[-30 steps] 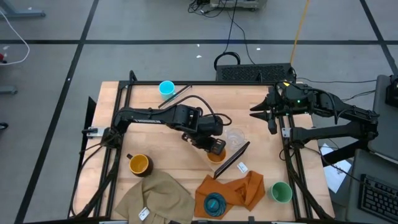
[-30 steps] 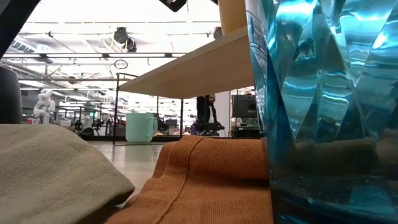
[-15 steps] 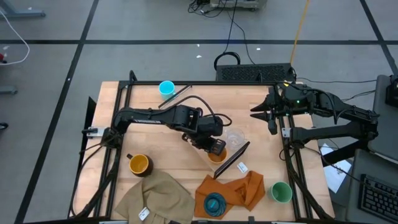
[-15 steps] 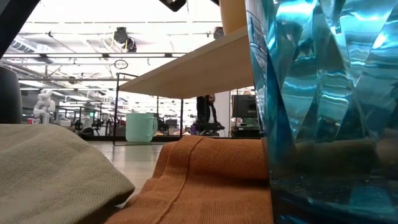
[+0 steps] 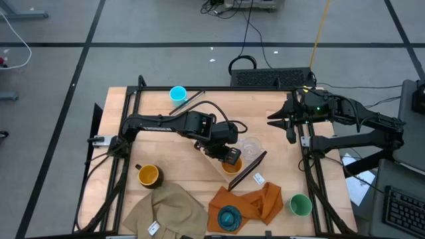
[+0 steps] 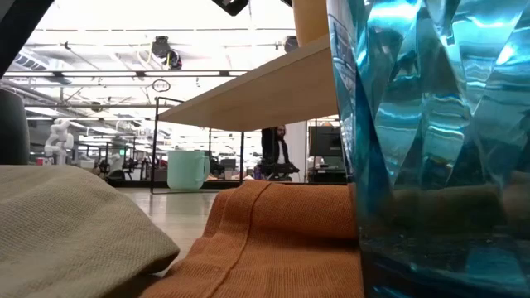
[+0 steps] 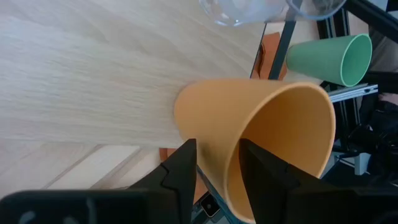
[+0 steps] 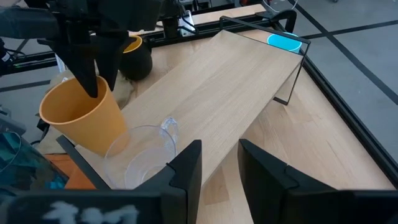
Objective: Stack small to large cups/mugs on shelf
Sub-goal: Put the yellow cup on the shelf, then put the green cup on the shelf
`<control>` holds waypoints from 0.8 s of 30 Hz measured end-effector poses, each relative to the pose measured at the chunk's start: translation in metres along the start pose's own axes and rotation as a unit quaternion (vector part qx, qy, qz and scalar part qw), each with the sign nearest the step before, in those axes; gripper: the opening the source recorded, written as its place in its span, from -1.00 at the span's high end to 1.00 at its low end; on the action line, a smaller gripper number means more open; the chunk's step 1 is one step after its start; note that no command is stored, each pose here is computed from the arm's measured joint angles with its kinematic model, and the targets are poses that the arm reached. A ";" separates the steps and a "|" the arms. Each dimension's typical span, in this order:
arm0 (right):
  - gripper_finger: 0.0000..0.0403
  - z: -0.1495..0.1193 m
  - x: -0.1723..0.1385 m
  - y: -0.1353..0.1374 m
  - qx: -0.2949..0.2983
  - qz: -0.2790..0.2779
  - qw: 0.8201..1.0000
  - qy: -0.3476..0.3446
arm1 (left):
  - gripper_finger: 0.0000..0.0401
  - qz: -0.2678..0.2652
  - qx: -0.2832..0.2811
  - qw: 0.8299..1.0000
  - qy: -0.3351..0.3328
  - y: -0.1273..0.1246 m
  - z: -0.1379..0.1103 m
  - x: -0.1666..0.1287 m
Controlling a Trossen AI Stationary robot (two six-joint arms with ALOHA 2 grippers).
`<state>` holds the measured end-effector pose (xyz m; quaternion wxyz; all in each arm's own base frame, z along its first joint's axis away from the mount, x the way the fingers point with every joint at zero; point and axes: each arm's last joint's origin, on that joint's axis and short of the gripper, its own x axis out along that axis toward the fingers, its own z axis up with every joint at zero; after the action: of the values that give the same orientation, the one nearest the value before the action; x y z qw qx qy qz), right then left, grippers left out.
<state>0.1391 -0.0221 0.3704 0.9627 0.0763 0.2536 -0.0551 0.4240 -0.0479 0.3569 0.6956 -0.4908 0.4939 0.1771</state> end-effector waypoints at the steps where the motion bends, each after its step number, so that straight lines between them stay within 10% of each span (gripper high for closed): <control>1: 0.52 0.000 0.000 0.000 0.000 0.000 1.000 0.000 | 0.40 0.001 -0.001 1.000 0.000 0.001 0.001 0.000; 24: 0.52 0.000 0.000 0.000 -0.002 0.000 1.000 0.000 | 0.40 -0.031 -0.002 0.999 -0.023 -0.003 0.004 -0.025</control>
<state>0.1392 -0.0222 0.3704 0.9628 0.0747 0.2538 -0.0547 0.4166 -0.0401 0.3797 0.7113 -0.5030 0.4615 0.1674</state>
